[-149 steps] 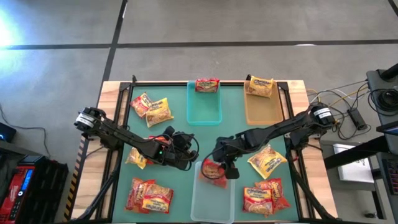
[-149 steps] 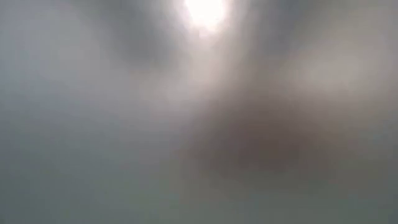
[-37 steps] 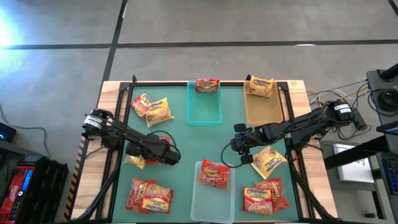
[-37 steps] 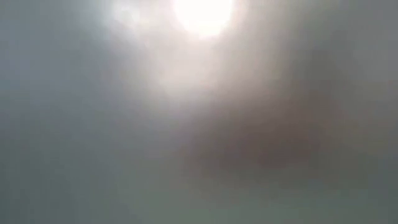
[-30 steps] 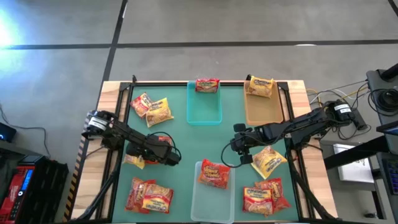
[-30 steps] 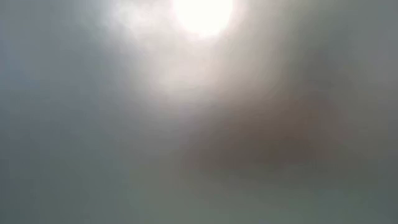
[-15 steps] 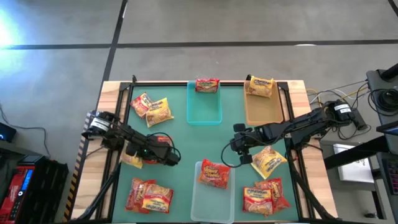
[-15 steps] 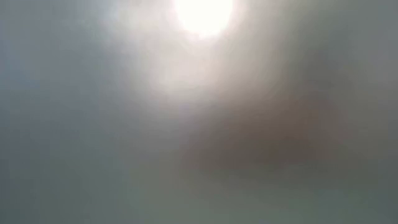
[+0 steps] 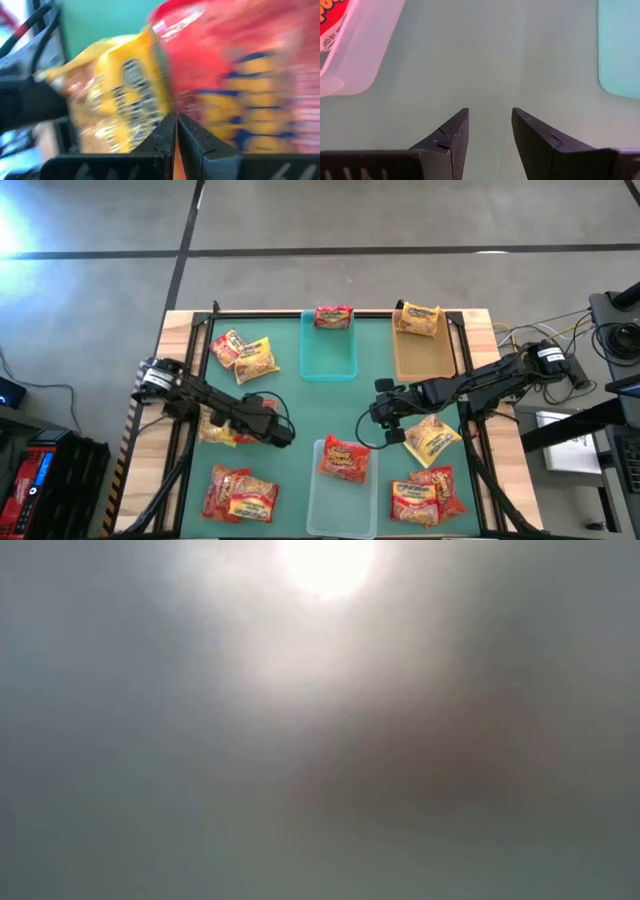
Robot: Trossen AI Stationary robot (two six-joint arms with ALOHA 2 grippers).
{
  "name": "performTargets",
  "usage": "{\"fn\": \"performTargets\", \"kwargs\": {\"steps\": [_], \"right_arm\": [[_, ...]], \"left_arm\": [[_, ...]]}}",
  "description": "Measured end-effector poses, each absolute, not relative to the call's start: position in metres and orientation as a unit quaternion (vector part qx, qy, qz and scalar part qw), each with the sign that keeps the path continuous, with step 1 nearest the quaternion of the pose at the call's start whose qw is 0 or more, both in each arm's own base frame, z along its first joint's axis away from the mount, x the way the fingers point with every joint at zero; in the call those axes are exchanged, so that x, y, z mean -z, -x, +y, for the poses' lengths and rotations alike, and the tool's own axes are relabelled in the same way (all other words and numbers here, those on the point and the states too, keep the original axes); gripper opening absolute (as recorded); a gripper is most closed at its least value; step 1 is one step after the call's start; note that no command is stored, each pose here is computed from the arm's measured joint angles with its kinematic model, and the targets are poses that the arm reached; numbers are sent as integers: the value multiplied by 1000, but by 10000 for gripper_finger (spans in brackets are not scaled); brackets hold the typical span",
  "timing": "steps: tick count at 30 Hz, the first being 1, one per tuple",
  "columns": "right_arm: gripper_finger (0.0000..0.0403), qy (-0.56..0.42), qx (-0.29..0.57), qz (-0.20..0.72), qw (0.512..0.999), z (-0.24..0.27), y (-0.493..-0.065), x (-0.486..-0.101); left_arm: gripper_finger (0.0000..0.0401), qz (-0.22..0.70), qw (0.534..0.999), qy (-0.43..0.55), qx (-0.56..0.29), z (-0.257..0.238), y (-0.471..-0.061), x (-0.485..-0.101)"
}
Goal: Sort Maruchan noodles
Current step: Put the right yellow pack noodle into the yellow bin, then put the top left orange noodle pack into the transparent bin
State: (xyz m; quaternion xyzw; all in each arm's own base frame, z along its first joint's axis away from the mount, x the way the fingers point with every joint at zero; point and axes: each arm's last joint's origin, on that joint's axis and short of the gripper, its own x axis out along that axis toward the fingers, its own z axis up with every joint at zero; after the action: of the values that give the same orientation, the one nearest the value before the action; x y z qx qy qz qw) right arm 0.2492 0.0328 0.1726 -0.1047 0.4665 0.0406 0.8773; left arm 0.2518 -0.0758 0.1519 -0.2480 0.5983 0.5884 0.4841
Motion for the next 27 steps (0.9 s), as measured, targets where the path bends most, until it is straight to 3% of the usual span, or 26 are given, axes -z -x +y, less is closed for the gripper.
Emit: {"fn": "performTargets", "kwargs": {"steps": [5,15,22,27], "right_arm": [[139,104,-40,457,883,33,-251,-174],[139,92,-34,456,884,33,-251,-174],[139,88,-32,462,882,33,-250,-173],[139,86,-31,465,881,33,-250,-173]], "left_arm": [[0,560,558,253,-557,-78,-270,-166],[9,517,628,236,-532,-81,-291,-191],[69,548,620,223,-516,-82,-289,-191],[109,558,570,240,-553,-80,-277,-184]]}}
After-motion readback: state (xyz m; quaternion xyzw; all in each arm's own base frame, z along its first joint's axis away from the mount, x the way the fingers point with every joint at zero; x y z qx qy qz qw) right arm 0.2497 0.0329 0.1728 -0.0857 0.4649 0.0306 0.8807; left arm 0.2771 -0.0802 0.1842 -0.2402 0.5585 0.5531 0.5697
